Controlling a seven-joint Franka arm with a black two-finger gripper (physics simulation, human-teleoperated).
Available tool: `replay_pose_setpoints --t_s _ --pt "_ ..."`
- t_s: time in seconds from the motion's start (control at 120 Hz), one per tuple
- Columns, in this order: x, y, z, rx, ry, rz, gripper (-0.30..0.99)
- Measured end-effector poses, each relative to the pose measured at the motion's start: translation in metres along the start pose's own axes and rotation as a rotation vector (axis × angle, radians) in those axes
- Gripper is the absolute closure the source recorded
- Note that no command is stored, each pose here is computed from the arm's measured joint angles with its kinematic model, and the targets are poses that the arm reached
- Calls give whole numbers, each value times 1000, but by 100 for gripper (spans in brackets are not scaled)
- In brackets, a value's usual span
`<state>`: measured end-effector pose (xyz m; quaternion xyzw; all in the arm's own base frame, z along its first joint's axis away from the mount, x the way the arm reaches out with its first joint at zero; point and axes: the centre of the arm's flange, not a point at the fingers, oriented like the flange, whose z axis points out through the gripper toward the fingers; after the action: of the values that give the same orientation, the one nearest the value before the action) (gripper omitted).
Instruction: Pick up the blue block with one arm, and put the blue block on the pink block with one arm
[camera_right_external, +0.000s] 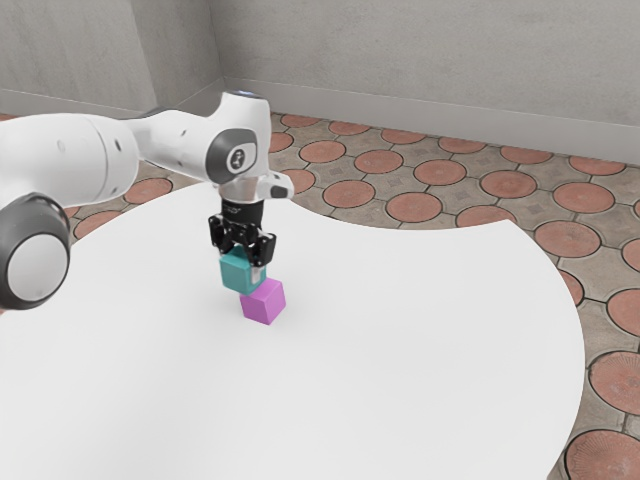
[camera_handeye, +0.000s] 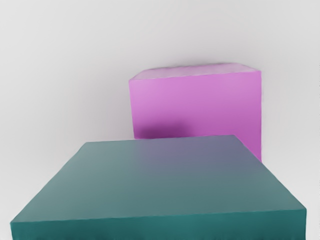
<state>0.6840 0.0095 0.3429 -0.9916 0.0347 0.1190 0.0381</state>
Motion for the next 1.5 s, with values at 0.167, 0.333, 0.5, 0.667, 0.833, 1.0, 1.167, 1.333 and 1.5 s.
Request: replay_pose_setpoints --t_s 0.167,0.333,0.5,0.667,0.833,1.0,1.167,1.333,1.5 --pt "1 4 -2 -23 -1 -39 30" --pt "2 6 -3 -52 3 -73 30" --pt "8 12 4 -57 -2 -89 30" --pt "10 13 3 -46 6 -96 31" --pt "12 11 4 -31 15 -90 30" --pt "14 11 7 -28 20 -86 30" --pt "15 12 7 -30 25 -81 17" --pt "16 12 6 -31 31 -78 8" --pt "16 12 -2 -30 45 -75 4"
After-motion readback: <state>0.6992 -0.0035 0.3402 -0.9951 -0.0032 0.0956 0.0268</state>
